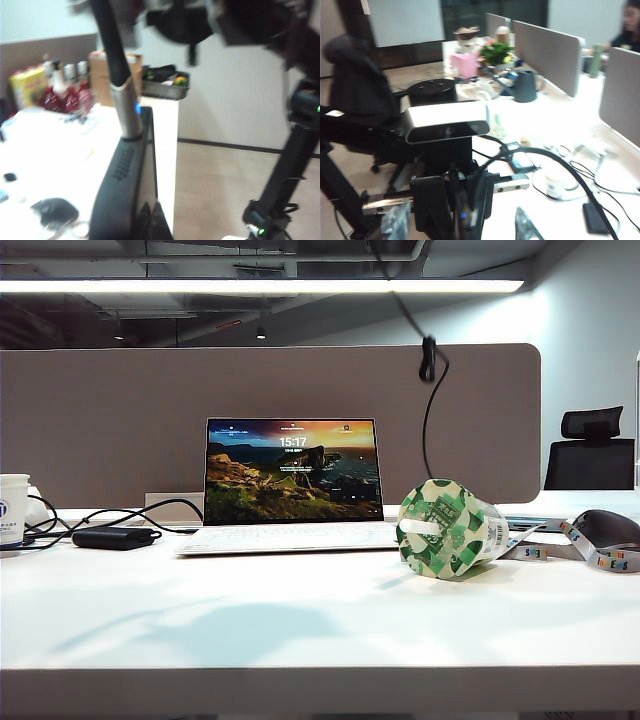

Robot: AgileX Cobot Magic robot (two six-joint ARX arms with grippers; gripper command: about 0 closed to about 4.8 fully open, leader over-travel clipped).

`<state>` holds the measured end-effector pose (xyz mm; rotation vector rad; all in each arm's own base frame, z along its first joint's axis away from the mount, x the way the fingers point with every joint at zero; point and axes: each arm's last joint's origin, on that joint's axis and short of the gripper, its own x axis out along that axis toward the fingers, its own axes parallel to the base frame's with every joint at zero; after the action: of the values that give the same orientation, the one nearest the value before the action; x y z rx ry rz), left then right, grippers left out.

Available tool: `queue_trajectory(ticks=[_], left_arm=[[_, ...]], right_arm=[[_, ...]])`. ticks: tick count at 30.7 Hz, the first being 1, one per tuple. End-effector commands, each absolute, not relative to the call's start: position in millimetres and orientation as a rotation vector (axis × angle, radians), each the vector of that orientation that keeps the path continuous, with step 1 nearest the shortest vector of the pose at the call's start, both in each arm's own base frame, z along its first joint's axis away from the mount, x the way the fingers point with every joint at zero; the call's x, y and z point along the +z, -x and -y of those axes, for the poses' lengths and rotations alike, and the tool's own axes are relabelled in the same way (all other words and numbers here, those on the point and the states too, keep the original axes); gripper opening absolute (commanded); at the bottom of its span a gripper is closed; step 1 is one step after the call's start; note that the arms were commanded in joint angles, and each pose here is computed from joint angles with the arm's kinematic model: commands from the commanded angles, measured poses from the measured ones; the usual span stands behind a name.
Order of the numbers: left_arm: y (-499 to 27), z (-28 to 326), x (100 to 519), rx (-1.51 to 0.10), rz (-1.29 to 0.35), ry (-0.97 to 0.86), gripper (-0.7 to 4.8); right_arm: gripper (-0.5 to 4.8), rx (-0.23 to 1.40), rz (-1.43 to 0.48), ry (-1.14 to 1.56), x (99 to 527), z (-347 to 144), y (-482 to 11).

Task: Pick up the black phone, pick up the charger plug, insert the charger plug into the phone's charging port, and finally place the connected phone back on the desk.

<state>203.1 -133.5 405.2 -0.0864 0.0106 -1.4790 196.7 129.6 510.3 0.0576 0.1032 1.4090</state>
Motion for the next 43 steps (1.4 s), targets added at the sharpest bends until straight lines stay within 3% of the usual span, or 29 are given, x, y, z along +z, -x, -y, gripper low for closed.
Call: queue_trajectory(ticks=[1,2,4,5,9,21,43], left_arm=[[-204.6,132.4,402.4,-1.36,-0.037,0.066,-0.07],[-205.8,132.4,400.6,-1.328,-0.054,0.067,-0.07],[-211.5,133.5,394.4,-1.244,-0.102,0.076,-0.07],[-215.4,134.8,390.1,-1.213,-0.13,0.079,-0.07],[-236.8,145.5,368.7,-1.183,-0.222,0.089,-0.07],[-288.3,171.7,299.2,-1.142,-0.462,0.113,-0.07],[-339.3,195.8,189.3,-1.023,-0.698,0.141,-0.07]], right_arm=[[2.24,1.321,-0.155,-0.066,510.3,-122.1,-188.3],[2.03,1.304,-0.174,-0.069,509.0,-121.3,-187.4],[0.95,1.255,-0.232,-0.07,503.7,-120.5,-187.8],[-0.08,1.239,-0.257,-0.06,500.7,-120.0,-187.5],[-0.03,1.114,-0.288,-0.043,498.1,-116.5,-186.7],[-0.03,1.114,-0.298,-0.043,498.8,-113.6,-181.1],[-0.03,1.114,-0.332,-0.023,494.7,-113.1,-180.1]])
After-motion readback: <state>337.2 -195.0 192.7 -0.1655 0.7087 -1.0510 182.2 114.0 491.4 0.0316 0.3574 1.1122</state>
